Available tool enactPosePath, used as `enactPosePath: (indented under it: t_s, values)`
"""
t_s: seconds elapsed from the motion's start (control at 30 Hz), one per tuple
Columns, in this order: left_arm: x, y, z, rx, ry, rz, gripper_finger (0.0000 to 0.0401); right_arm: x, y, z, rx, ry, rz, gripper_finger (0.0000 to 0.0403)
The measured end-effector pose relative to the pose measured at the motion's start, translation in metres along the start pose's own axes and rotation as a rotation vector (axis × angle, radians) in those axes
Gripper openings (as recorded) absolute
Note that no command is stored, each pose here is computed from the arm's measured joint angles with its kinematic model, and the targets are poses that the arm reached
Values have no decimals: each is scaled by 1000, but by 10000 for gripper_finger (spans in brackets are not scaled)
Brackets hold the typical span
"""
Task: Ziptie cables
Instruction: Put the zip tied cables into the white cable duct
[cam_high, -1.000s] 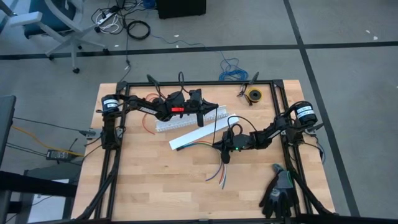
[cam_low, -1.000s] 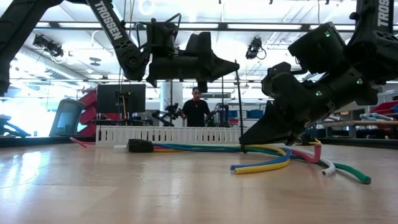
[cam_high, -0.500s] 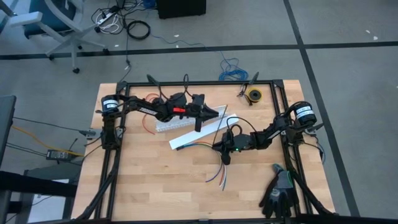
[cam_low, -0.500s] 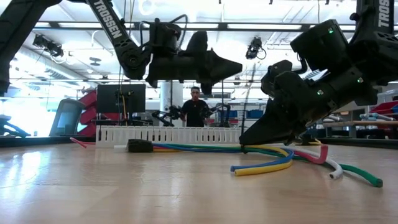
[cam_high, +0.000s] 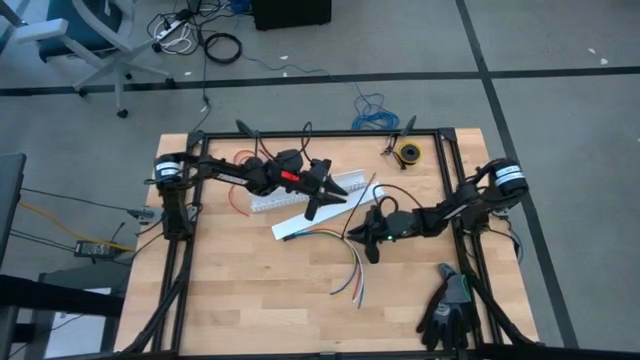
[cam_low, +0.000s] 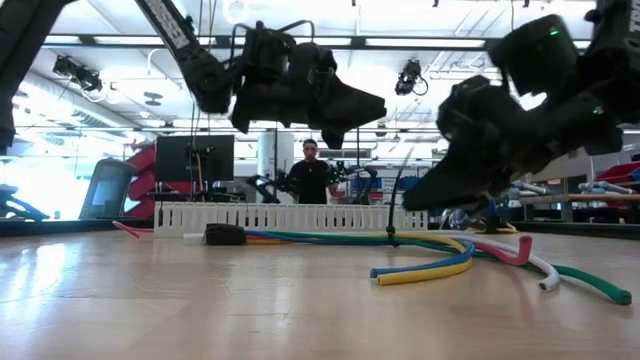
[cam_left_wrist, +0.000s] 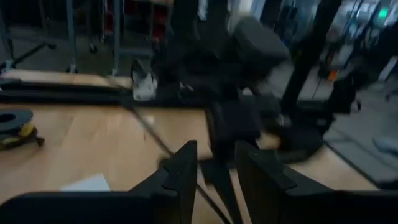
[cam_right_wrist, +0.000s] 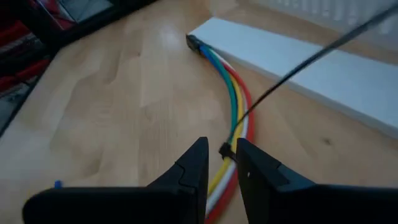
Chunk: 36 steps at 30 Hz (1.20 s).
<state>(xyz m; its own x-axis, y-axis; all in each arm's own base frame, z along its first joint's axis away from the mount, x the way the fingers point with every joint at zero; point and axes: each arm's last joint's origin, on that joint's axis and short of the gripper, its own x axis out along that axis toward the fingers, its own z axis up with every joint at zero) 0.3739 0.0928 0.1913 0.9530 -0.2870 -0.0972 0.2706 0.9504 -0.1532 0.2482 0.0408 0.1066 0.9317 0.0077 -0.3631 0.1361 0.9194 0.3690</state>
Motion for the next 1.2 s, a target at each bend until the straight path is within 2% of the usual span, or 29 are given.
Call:
enactPosePath:
  t_s: [0.13, 0.3, 0.63, 0.87, 1.03, 1.2]
  values:
    - [-1, -14, 0, 48, 125, 27, 113, -23, -5, -2, 33, -18, 8, 69]
    - [-5, -33, -7, 61, 331, 88, 112, -45, -13, -11, 135, 5, 3, 63]
    - [-8, -62, -35, 41, 658, 182, 112, -53, -1, -25, 223, 96, 48, 45]
    - [-10, -81, -37, 28, 744, 272, 112, -59, 13, -39, 323, 183, 69, 5]
    - [-15, -98, -34, 33, 769, 315, 112, -64, 30, -46, 365, 167, 61, 2]
    - [-29, -115, -35, 47, 770, 365, 112, -67, 51, -54, 346, 197, -50, 0]
